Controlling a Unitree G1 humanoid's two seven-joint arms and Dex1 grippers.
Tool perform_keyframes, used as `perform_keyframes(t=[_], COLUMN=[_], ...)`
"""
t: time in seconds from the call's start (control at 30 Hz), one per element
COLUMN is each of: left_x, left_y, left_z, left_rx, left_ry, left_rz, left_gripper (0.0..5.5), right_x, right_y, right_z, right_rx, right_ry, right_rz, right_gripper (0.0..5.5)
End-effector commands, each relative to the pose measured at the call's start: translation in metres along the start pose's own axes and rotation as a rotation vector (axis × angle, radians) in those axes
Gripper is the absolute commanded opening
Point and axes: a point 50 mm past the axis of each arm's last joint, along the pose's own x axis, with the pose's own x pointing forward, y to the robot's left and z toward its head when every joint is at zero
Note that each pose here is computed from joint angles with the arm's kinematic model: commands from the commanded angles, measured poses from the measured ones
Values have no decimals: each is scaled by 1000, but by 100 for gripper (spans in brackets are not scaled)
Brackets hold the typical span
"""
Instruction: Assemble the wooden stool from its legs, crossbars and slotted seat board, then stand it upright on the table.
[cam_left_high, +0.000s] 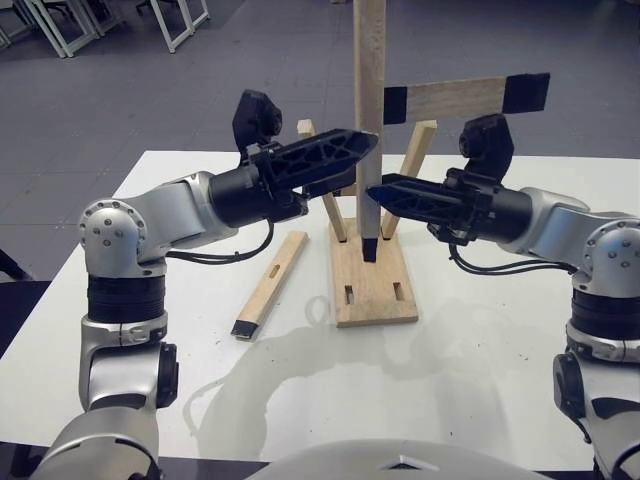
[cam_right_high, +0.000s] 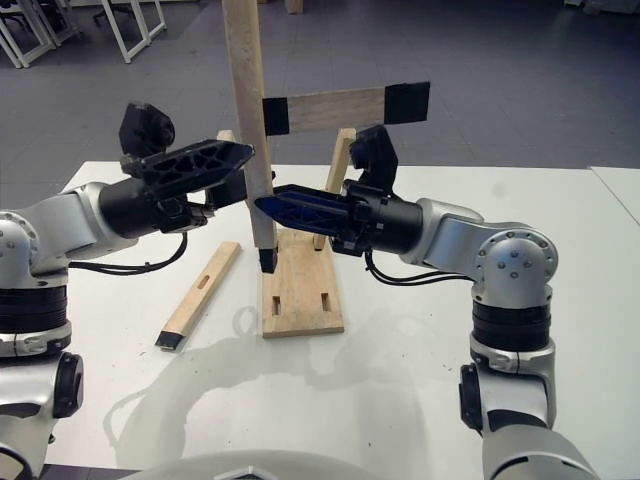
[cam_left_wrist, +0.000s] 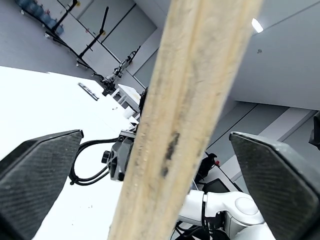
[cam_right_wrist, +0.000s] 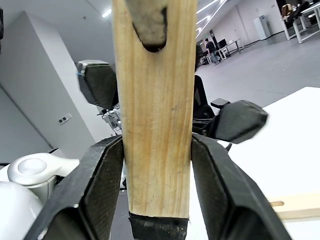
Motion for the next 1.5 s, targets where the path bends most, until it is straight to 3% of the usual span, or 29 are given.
perform_keyframes(t=[0.03,0.13,0.8,1.13,1.33,1.5], left_x=[10,9,7,2,-2,-13], left_y=[-3,-3,1,10,18,21], left_z=[0,1,2,4,13,18], left_rx=[20,29,102,130,165,242], left_ry=[46,67,173,172,106,24], left_rz=[-8,-4,47,111,172,243], left_gripper=[550,550,250,226,206,206], right_x=[0,0,-8,-7,-11,-35], right_y=[2,1,-2,-4,-9,-24], right_z=[-4,-5,-19,-19,-22,-30], right_rx=[-12,-10,-39,-59,-39,-22], right_ry=[47,50,146,146,154,177], right_rz=[3,-1,-34,-37,-93,-252], right_gripper=[203,203,203,203,332,348])
